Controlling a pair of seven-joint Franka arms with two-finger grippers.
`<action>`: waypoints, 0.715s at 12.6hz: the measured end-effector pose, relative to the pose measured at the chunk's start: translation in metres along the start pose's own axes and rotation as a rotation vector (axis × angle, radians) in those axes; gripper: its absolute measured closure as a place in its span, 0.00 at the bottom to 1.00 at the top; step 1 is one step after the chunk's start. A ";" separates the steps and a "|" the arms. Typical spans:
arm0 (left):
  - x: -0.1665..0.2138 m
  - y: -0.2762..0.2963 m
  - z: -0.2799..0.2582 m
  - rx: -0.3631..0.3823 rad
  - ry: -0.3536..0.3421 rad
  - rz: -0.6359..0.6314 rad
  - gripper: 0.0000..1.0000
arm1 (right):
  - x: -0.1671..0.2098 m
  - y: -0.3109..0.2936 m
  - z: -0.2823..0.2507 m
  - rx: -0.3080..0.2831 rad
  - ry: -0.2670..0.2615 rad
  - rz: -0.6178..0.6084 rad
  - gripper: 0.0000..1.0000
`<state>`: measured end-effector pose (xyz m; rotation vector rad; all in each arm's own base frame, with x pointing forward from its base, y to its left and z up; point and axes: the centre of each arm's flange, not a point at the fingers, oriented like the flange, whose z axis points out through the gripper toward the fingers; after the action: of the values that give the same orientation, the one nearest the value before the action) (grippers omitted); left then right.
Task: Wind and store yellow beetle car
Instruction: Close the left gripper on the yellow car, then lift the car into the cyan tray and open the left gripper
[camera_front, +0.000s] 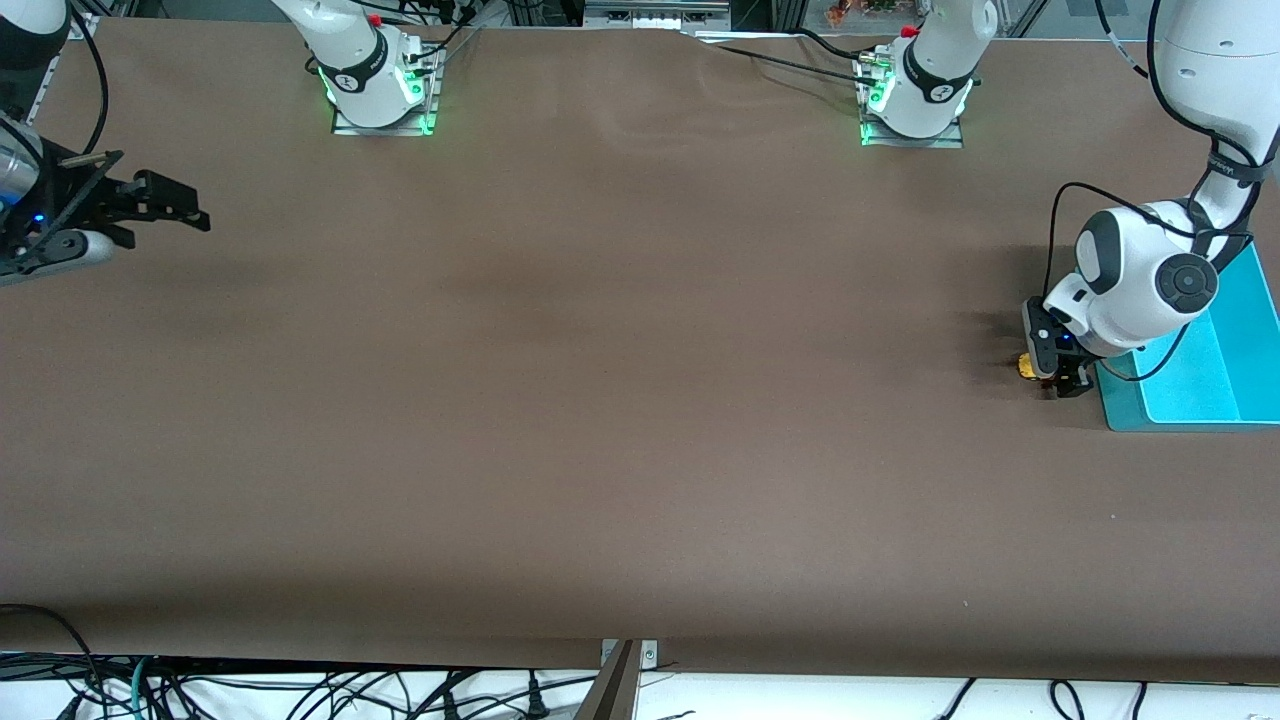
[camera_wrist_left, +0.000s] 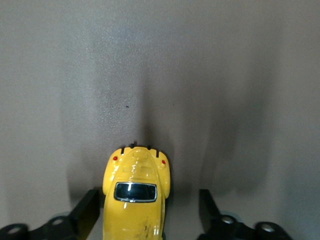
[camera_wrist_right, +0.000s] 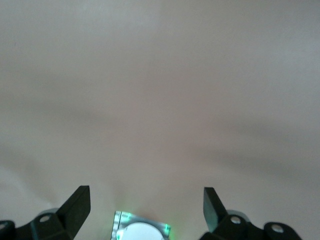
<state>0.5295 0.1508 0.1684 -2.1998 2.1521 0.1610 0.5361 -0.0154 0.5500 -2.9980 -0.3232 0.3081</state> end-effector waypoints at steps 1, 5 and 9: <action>0.000 -0.002 -0.002 0.009 -0.005 0.008 0.30 | -0.001 -0.004 0.000 0.008 -0.012 -0.005 0.00; 0.011 -0.020 -0.032 0.044 -0.017 0.022 0.50 | -0.029 0.000 -0.059 -0.029 0.108 0.028 0.00; 0.067 -0.061 -0.130 -0.136 -0.045 -0.049 0.50 | -0.013 0.013 -0.065 -0.071 0.215 0.051 0.00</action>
<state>0.5962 0.0707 0.2877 -2.2940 2.1207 0.3602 0.5400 -0.0370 0.6144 -3.0740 -0.2421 -0.0237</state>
